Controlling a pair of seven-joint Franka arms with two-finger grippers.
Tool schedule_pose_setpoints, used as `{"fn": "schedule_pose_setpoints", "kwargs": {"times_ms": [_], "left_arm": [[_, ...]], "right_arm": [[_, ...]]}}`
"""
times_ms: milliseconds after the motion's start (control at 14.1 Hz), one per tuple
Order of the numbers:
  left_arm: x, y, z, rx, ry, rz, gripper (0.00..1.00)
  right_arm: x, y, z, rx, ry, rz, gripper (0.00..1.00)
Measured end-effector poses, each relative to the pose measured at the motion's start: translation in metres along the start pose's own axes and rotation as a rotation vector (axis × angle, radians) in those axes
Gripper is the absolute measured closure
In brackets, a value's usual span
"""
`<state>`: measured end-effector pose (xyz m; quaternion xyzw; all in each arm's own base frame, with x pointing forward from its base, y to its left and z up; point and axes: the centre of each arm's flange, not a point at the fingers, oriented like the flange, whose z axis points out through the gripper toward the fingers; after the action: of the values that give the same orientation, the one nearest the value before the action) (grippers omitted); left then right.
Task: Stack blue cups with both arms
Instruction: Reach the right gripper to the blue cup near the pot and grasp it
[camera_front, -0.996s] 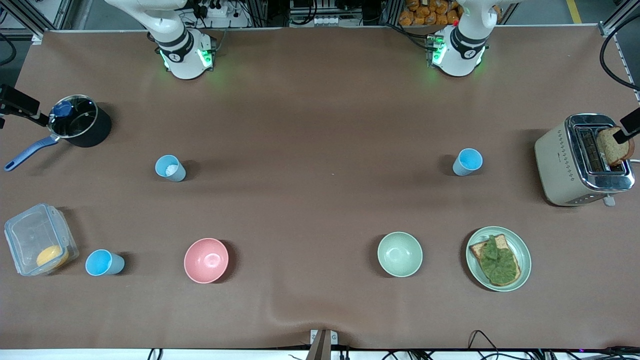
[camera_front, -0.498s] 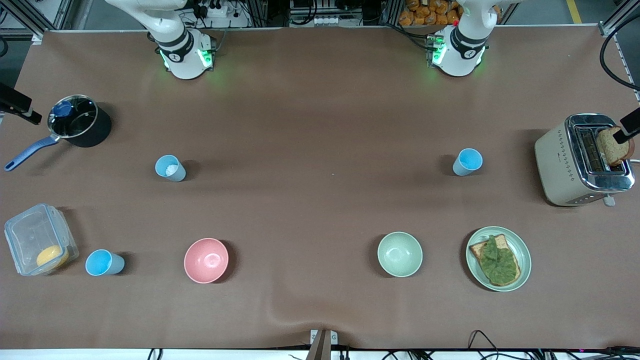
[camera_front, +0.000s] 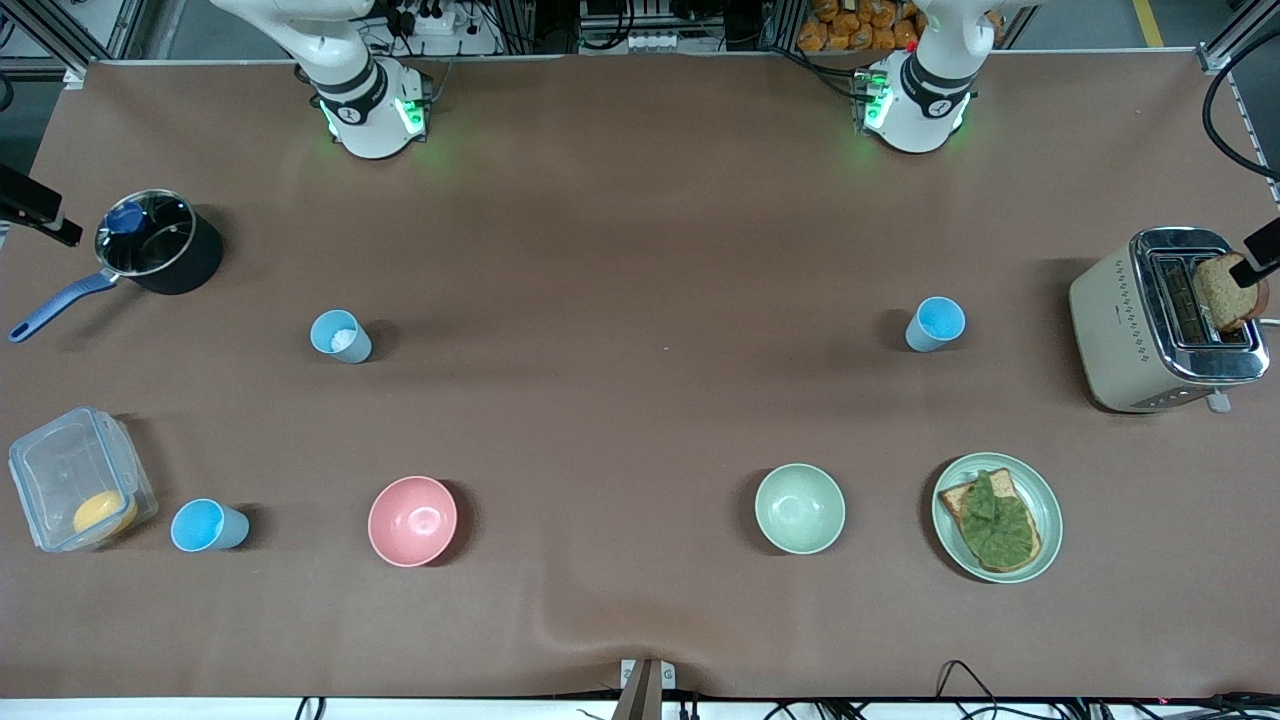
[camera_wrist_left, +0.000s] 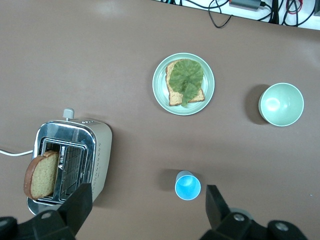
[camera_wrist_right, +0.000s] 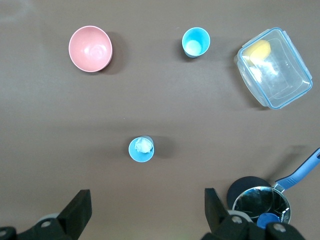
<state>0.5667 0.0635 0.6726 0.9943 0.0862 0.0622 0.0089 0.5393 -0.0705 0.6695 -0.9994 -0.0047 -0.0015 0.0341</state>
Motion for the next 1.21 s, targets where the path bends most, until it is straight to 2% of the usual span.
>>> {"fn": "schedule_pose_setpoints", "kwargs": {"times_ms": [356, 640, 925, 1209], "left_arm": [[0.0, -0.001, 0.0, -0.008, 0.0, -0.004, 0.0], [0.0, -0.001, 0.0, -0.009, 0.0, -0.004, 0.0], [0.0, -0.002, -0.001, -0.009, 0.001, -0.005, 0.0], [0.0, -0.007, -0.003, -0.008, 0.004, -0.014, 0.0]], "right_arm": [[0.0, 0.0, 0.0, -0.001, -0.004, -0.001, 0.0], [0.001, 0.005, 0.013, -0.033, -0.044, 0.003, 0.0], [0.026, 0.006, 0.073, -0.037, -0.059, -0.006, 0.0], [0.047, -0.034, 0.149, -0.046, -0.007, -0.065, 0.0]]}}
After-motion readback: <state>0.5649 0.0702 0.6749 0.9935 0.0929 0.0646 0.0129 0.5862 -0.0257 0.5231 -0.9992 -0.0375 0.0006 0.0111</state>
